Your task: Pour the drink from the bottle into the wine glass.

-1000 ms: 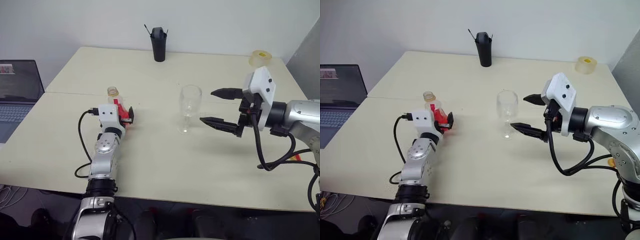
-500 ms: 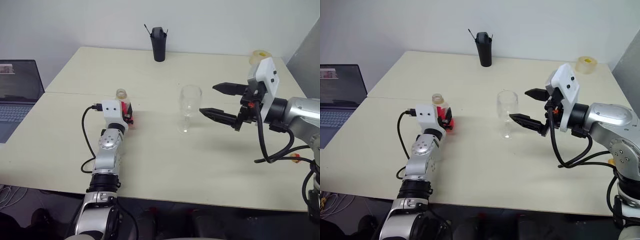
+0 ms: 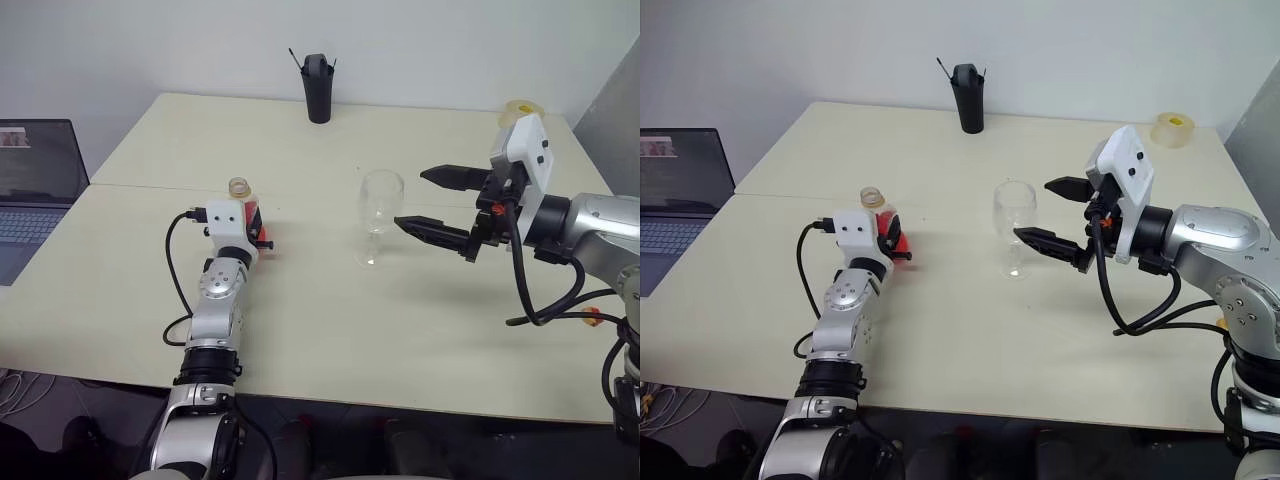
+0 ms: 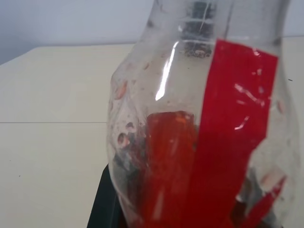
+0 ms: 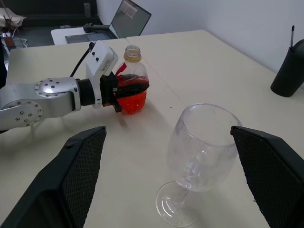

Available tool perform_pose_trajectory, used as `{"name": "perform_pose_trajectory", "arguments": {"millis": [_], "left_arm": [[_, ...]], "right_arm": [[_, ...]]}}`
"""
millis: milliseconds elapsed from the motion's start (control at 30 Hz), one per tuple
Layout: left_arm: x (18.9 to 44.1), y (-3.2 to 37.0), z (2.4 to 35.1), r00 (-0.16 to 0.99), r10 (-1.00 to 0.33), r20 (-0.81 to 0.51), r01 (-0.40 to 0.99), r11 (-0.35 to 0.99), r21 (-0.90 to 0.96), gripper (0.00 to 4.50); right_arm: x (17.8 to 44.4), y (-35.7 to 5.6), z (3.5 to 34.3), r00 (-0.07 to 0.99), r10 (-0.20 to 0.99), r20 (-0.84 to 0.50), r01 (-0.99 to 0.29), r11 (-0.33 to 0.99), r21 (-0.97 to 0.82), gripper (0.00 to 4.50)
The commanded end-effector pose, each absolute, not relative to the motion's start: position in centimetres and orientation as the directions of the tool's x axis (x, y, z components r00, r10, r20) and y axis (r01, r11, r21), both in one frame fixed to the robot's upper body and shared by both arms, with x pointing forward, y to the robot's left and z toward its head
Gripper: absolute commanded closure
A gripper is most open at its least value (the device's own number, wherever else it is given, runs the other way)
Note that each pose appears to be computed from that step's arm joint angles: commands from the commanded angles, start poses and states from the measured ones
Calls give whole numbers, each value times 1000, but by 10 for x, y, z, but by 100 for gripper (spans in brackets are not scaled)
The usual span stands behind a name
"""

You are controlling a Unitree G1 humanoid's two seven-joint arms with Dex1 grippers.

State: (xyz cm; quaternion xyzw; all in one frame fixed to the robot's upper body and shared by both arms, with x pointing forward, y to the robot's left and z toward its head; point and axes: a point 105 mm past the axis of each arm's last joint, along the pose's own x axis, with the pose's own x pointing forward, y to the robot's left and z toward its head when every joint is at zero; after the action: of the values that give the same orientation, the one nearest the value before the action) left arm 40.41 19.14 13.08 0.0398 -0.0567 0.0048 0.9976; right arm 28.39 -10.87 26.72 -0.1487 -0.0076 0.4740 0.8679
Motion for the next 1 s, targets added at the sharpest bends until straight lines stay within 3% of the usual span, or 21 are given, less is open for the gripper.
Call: {"name": "perform_pose_trajectory", "arguments": {"millis": [33, 500, 767, 1000], "left_arm": [[407, 185, 159, 978, -48, 202, 20, 991, 135, 350], [436, 115, 249, 855, -412, 317, 271, 874, 404, 350], [437, 94, 279, 770, -531, 353, 197, 724, 661, 350], [436, 75, 296, 710, -606, 359, 121, 607, 785, 350]], "right_arm": [[279, -111, 278, 562, 821, -99, -802, 512, -308, 0], [266, -135, 271, 679, 733, -46, -702, 630, -333, 0], [258, -153, 282, 748, 661, 55, -601, 710, -365, 0], [251, -140, 262, 755, 648, 103, -566, 723, -397, 0]]}}
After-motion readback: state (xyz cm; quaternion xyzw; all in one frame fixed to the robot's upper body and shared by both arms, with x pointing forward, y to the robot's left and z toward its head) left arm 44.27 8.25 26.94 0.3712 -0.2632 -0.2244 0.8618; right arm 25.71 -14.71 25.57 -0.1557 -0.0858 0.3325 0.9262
